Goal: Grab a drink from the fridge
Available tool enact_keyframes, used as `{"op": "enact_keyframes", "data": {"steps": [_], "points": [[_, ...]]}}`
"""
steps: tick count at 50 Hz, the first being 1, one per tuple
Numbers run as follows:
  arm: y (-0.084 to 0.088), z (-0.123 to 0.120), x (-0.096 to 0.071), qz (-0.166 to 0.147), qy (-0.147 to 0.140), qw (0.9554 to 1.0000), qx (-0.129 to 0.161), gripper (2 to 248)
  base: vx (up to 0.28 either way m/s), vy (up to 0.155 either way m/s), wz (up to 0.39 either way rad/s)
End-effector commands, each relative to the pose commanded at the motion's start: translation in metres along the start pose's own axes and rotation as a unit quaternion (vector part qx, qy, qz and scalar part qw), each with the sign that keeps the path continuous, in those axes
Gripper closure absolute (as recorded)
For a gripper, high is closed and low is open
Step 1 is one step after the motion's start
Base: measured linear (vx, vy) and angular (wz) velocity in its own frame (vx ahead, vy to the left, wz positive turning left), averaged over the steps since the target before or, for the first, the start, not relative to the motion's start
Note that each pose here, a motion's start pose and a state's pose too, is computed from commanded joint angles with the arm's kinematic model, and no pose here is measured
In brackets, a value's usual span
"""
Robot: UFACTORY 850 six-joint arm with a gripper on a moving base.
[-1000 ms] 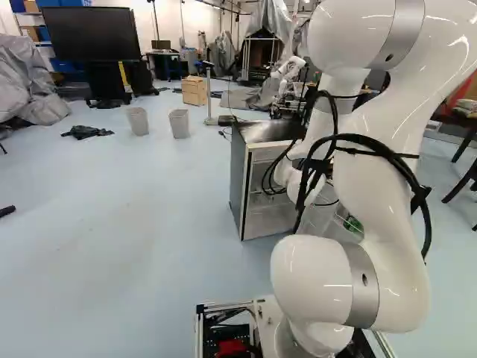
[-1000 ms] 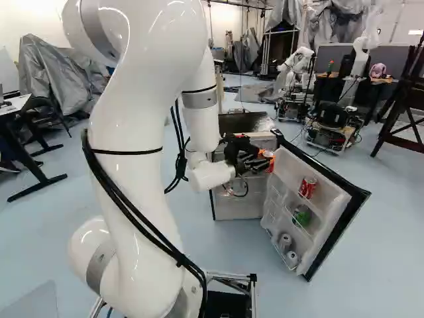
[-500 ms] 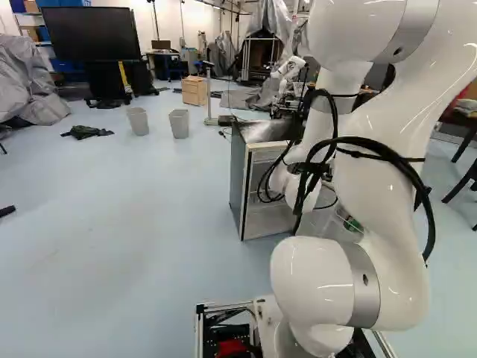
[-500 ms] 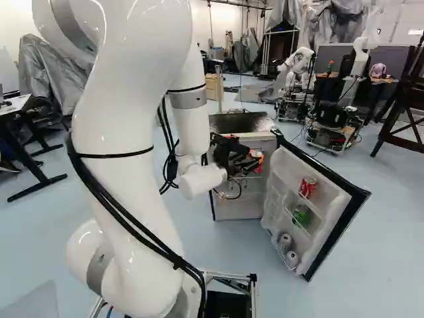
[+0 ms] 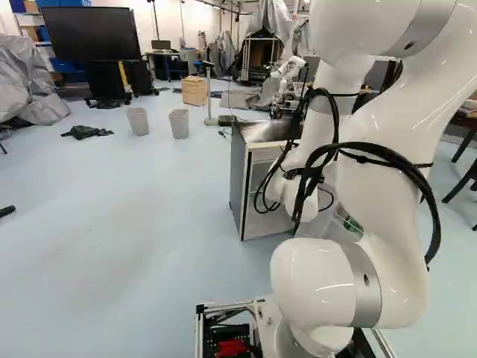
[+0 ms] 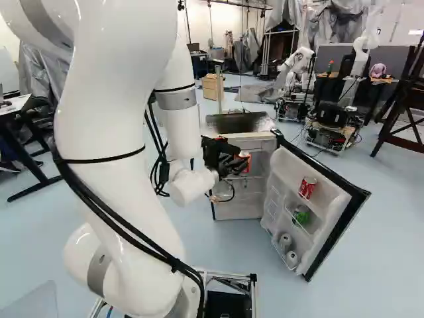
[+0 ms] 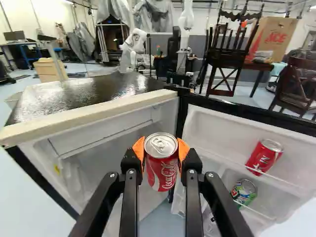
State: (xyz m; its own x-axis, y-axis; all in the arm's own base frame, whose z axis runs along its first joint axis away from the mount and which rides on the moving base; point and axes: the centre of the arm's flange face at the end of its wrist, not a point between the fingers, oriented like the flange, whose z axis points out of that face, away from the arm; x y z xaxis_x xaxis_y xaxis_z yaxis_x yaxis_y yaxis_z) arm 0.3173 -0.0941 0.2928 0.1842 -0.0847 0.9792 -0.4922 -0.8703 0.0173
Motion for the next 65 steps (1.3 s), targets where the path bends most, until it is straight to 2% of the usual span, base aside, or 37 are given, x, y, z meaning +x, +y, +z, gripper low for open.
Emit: {"op": "enact_keyframes", "data": {"steps": [18,41,65], "points": [[-0.01,-0.025,0.009,-0.006,0.011,0.9985,0.053,160,0.0,0.0,0.0],[-0.017,-0.034,0.021,-0.013,-0.003,0.9948,0.101,160,0.0,0.0,0.0],[-0.024,-0.043,0.033,-0.026,-0.011,0.9885,0.148,160,0.0,0.0,0.0]]}}
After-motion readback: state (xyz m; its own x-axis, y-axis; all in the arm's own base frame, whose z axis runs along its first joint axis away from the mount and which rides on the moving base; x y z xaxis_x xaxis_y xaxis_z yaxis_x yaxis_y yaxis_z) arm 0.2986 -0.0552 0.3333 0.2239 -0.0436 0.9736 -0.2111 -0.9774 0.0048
